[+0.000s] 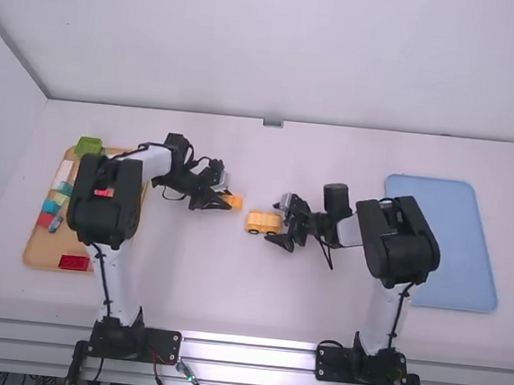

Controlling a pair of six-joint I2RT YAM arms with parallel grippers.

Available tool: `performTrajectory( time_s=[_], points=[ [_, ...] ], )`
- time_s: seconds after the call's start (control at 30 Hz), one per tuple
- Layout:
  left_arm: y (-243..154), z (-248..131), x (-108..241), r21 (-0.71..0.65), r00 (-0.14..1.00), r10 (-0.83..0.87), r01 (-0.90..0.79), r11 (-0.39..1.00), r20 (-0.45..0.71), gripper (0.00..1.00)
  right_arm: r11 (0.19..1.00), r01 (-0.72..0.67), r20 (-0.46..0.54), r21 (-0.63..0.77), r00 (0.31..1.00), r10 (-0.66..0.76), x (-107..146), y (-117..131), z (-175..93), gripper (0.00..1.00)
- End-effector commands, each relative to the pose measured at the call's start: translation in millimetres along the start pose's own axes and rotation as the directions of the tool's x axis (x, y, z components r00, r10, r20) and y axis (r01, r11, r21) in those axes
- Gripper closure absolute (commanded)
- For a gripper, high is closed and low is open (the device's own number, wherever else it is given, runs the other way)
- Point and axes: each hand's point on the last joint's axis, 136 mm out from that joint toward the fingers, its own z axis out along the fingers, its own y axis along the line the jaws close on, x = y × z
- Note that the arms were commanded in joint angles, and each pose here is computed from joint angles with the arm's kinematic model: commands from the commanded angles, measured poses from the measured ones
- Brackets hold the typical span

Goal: Assemble lego blocks to make yellow taxi

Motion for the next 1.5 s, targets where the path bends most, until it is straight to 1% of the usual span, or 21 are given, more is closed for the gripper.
performTrajectory(
  time_s=[0.0,0.1,0.17,0.27,0.33,0.43,0.47,0.53,0.63,0.8,0.9,1.0,1.1,1.23,1.27,1.3,1.33,1.37,1.4,1.47],
  points=[
    [0.9,-10.3,-21.6,-0.023,1.0,0.017,-0.017,1.0,0.021,0.79,1.0,0.029,0.008,-0.011,1.0,-0.029,-1.8,-2.1,4.8,0.01],
    [-3.4,-5.9,-24.3,-0.01,0.999,0.025,-0.025,1.0,0.021,0.79,1.0,0.031,-0.018,0.006,0.999,-0.03,2.7,-3.8,6.9,0.01],
    [-6.6,-1.1,-25.7,0.001,0.999,0.039,-0.039,0.999,0.022,0.79,0.998,0.055,-0.028,0.005,0.998,-0.055,4.6,-3.1,10.0,0.01],
    [-10.2,8.3,-30.3,0.017,0.998,0.055,-0.055,0.998,0.024,0.79,0.996,0.087,-0.04,-0.015,0.995,-0.087,11.0,3.3,16.4,0.01],
    [-9.1,11.6,-32.0,0.015,0.998,0.056,-0.056,0.998,0.018,0.79,0.996,0.084,-0.054,-0.008,0.995,-0.084,16.2,1.9,18.3,0.01],
    [-7.8,17.3,-33.8,0.012,0.999,0.047,-0.047,0.999,-0.005,0.8,0.998,0.062,-0.037,0.005,0.997,-0.062,20.1,-2.7,21.6,0.01],
    [-7.9,18.9,-34.7,0.012,0.999,0.039,-0.039,0.999,-0.01,0.82,0.998,0.056,-0.017,0.006,0.998,-0.056,20.8,-5.2,21.4,0.01],
    [-8.8,20.7,-35.9,0.016,1.0,0.028,-0.027,1.0,-0.01,0.84,0.998,0.061,0.008,0.002,0.998,-0.061,20.5,-7.3,19.3,0.01],
    [-11.5,22.3,-36.6,0.025,1.0,0.027,-0.026,0.999,-0.012,0.86,0.998,0.062,0.019,0.0,0.998,-0.062,21.7,-10.1,16.5,0.0],
    [-16.9,22.2,-42.0,0.041,1.0,0.019,-0.019,0.999,0.0,0.89,0.995,0.103,0.04,-0.011,0.994,-0.103,19.0,-9.1,13.8,0.09],
    [-16.0,21.8,-43.2,0.036,1.0,0.027,-0.027,0.999,0.0,0.89,0.994,0.108,0.039,-0.013,0.993,-0.107,18.1,-9.2,15.5,0.18],
    [-15.1,20.9,-44.4,0.031,1.0,0.026,-0.026,0.999,-0.001,0.89,0.993,0.116,0.039,-0.016,0.993,-0.116,16.6,-9.1,17.2,0.19],
    [-15.2,19.8,-45.9,0.029,1.0,0.03,-0.03,0.999,-0.002,0.89,0.99,0.141,0.036,-0.03,0.99,-0.14,16.0,-6.8,20.3,0.17],
    [-15.5,19.6,-47.0,0.029,0.999,0.032,-0.032,0.999,-0.001,0.89,0.992,0.126,0.01,-0.033,0.992,-0.125,16.6,-10.6,23.9,0.17],
    [-16.7,20.9,-47.5,0.033,0.999,0.034,-0.034,0.999,-0.004,0.89,0.992,0.123,0.006,-0.03,0.992,-0.122,17.1,-12.1,23.5,0.2],
    [-17.5,22.6,-47.6,0.035,0.999,0.039,-0.039,0.999,-0.013,0.9,0.992,0.119,0.005,-0.031,0.993,-0.119,17.0,-12.8,23.4,0.26],
    [-18.5,25.0,-46.4,0.038,0.999,0.044,-0.043,0.998,-0.029,0.9,0.992,0.118,0.003,-0.034,0.993,-0.118,17.1,-12.9,23.6,0.35],
    [-20.0,28.3,-45.6,0.043,0.998,0.052,-0.05,0.998,-0.047,0.91,0.992,0.123,0.002,-0.037,0.992,-0.123,17.3,-12.7,23.6,0.39],
    [-20.2,28.7,-45.5,0.043,0.997,0.052,-0.05,0.998,-0.049,0.91,0.992,0.123,0.001,-0.037,0.992,-0.123,17.4,-12.5,23.7,0.4],
    [-21.3,33.5,-45.1,0.044,0.996,0.035,-0.032,0.999,-0.076,0.92,0.991,0.125,-0.001,-0.043,0.992,-0.125,18.2,-10.6,24.3,0.47]
  ],
)
